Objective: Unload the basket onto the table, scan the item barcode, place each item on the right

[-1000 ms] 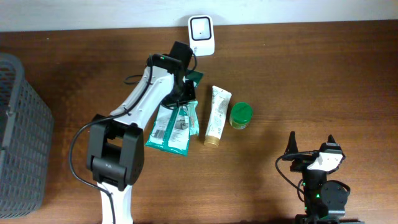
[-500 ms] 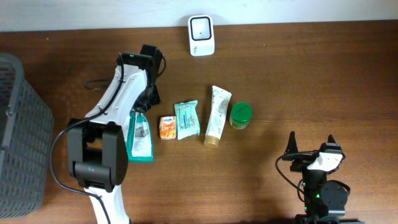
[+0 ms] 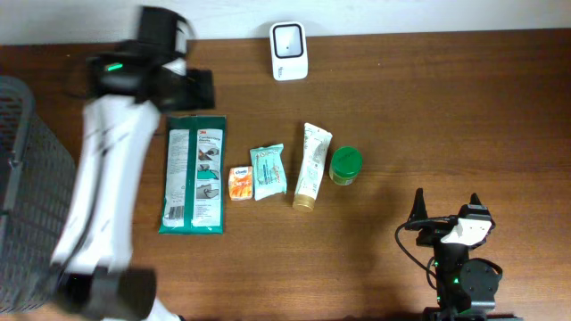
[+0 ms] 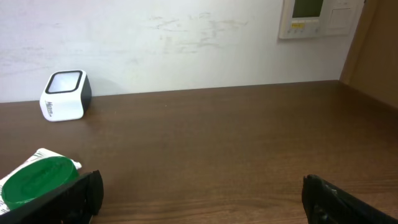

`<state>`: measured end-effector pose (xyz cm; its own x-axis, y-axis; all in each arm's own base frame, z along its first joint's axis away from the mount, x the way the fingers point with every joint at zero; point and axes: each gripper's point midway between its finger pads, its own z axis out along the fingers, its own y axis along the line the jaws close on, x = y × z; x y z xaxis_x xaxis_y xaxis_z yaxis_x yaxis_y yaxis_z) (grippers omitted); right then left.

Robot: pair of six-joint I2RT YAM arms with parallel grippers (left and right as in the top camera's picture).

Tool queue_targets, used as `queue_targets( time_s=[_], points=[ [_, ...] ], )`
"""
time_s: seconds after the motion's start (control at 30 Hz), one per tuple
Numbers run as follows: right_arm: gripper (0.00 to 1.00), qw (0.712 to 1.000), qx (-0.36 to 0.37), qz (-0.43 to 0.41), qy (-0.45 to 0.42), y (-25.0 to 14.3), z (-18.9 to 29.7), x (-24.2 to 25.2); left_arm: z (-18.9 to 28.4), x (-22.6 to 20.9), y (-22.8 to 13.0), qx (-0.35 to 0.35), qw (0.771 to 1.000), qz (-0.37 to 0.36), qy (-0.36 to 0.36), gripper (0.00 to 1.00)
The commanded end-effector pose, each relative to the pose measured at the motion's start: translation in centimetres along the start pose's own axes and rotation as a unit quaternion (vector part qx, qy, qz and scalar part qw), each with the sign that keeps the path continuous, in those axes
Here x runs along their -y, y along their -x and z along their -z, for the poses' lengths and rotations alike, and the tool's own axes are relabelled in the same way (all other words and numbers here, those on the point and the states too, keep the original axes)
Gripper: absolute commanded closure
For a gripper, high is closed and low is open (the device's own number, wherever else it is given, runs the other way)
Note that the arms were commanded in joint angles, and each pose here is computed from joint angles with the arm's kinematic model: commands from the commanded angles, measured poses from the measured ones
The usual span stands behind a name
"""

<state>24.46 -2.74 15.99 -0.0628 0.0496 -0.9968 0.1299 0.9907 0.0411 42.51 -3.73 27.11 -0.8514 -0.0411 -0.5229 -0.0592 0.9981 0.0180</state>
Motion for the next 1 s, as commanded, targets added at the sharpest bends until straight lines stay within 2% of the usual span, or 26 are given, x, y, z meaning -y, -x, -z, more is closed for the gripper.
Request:
queue_targets(
  time_s=[0.0, 0.03, 0.1, 0.13, 0.3, 0.97],
  points=[
    [0.02, 1.000, -0.001, 0.001, -0.004, -0.2, 0.0, 0.2, 9.2, -6.0, 2.8, 0.122, 0.991, -0.049, 0.037, 0.00],
    [0.02, 1.000, -0.001, 0.001, -0.004, -0.2, 0.0, 0.2, 11.2, -9.2, 3.3, 0.152, 0.986, -0.016, 0.064, 0.00],
    [0.02, 1.000, -0.001, 0.001, -0.004, -0.2, 0.0, 0.2, 13.4, -15.9, 3.6, 0.190, 0.974, 0.052, 0.112, 0.05],
    [0.02, 1.000, -0.001, 0.001, -0.004, -0.2, 0.0, 0.2, 13.5, -18.1, 3.1, 0.187, 0.971, 0.073, 0.127, 0.01],
    [0.02, 1.000, -0.001, 0.001, -0.004, -0.3, 0.0, 0.2, 14.1, -24.8, 0.2, 0.162, 0.959, 0.142, 0.185, 0.01],
    [0.02, 1.000, -0.006, 0.002, -0.005, -0.5, -0.1, 0.2, 14.0, -25.0, -0.4, 0.150, 0.960, 0.146, 0.186, 0.01]
  ],
)
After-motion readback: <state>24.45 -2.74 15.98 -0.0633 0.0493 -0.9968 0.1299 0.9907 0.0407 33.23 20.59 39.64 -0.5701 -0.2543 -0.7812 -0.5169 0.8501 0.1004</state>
